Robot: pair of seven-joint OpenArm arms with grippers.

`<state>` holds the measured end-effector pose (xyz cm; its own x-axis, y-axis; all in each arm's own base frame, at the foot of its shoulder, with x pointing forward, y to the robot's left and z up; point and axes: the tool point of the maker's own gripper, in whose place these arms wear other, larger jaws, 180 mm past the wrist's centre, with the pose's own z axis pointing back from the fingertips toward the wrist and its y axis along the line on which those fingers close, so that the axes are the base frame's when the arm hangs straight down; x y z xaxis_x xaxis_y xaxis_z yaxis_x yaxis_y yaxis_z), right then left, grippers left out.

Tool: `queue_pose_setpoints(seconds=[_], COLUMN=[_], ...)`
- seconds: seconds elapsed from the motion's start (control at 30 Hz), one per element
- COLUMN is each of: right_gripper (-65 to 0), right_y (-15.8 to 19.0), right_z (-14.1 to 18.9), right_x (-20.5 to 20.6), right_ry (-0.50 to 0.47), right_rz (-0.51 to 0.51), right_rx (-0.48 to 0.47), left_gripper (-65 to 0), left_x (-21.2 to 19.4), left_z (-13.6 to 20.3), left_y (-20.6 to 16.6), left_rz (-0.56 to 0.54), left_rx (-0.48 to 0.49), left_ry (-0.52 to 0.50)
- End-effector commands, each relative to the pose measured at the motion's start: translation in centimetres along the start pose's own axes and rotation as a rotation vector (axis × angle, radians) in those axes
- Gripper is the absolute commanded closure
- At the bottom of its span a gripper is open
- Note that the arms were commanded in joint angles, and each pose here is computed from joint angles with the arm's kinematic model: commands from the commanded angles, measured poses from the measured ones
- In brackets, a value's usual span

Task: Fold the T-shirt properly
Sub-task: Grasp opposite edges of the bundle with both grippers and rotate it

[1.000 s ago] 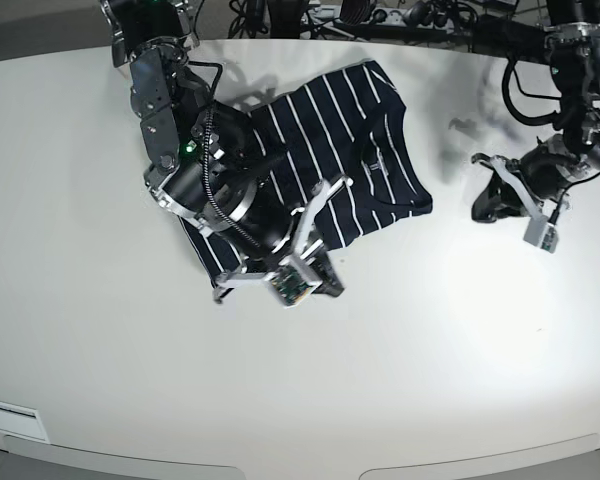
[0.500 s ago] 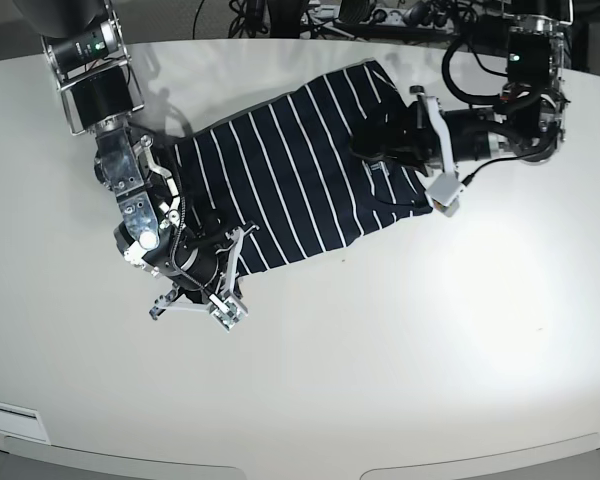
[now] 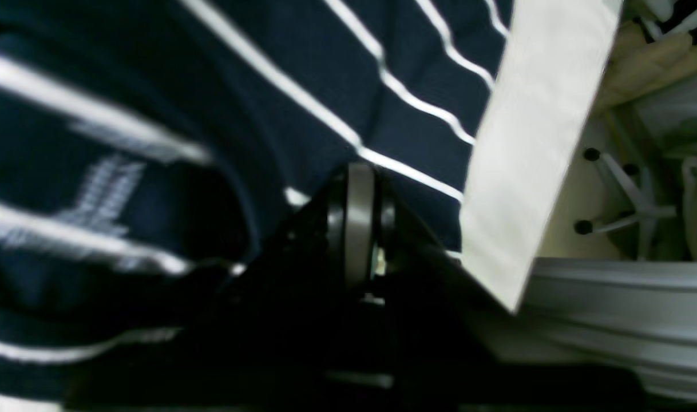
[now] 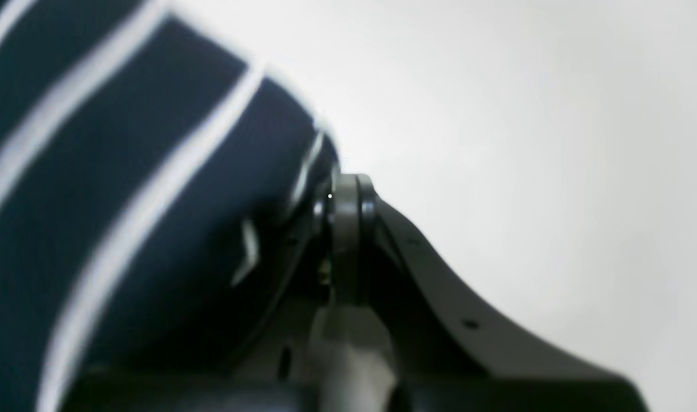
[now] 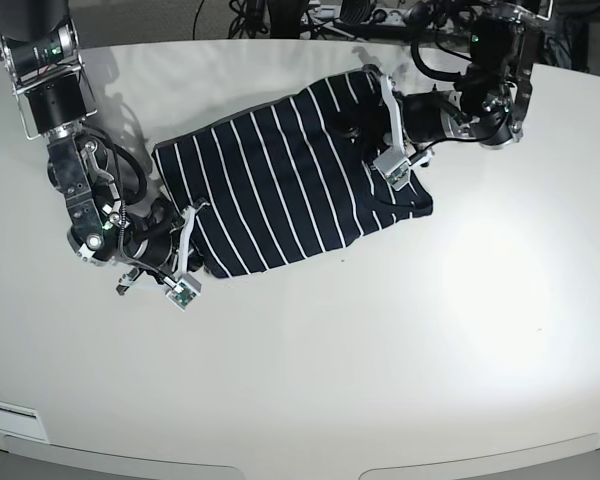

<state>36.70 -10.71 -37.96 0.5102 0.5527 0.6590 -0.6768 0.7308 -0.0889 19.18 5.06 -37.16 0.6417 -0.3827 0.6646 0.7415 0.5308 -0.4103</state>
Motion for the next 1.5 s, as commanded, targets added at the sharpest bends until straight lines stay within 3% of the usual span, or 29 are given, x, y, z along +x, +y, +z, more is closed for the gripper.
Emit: queue_pose_setpoints(seconds=[0.0, 0.2, 0.37, 0.57, 0.77, 0.9, 1.23, 1.47], right_gripper=[0.0, 0.0, 0.0, 0.0, 0.0, 0.0, 0.0, 0.0], right_y=[-1.6, -0.5, 1.9, 2.3, -0.4, -0.3, 2.6, 3.0], right_z=[0.8, 0.8, 1.8, 4.6, 5.9, 6.6, 0.5, -0.3], right_x=[0.7, -3.0, -3.0, 3.5, 9.0, 11.8, 9.5, 5.7], right_ry=[-0.013, 0.047, 0.017, -0.188, -0.305, -0.372, -0.298, -0.185], right_rz=[0.011, -0.057, -0.061, 0.05, 0.138, 0.155, 0.098, 0.059], right_rx=[-0.042, -0.054, -0.073, -0.16, -0.261, -0.209, -0.014, -0.017], left_gripper=[0.0, 0.0, 0.0, 0.0, 0.0, 0.0, 0.0, 0.0], left_x=[-0.5, -1.2, -2.7, -2.2, -2.0, -1.9, -1.3, -2.0], left_z=[0.6, 1.5, 0.6, -0.6, -0.6, -0.7, -0.8, -0.5], left_y=[1.2, 4.2, 5.1, 4.3, 4.3, 4.0, 3.3, 4.9], left_rz=[-0.018, -0.013, -0.052, -0.111, -0.112, -0.1, -0.073, -0.134], left_rx=[0.04, 0.078, 0.033, -0.013, -0.013, -0.026, -0.061, 0.015], left_ry=[0.032, 0.078, 0.192, 0.232, 0.219, 0.21, 0.176, 0.232])
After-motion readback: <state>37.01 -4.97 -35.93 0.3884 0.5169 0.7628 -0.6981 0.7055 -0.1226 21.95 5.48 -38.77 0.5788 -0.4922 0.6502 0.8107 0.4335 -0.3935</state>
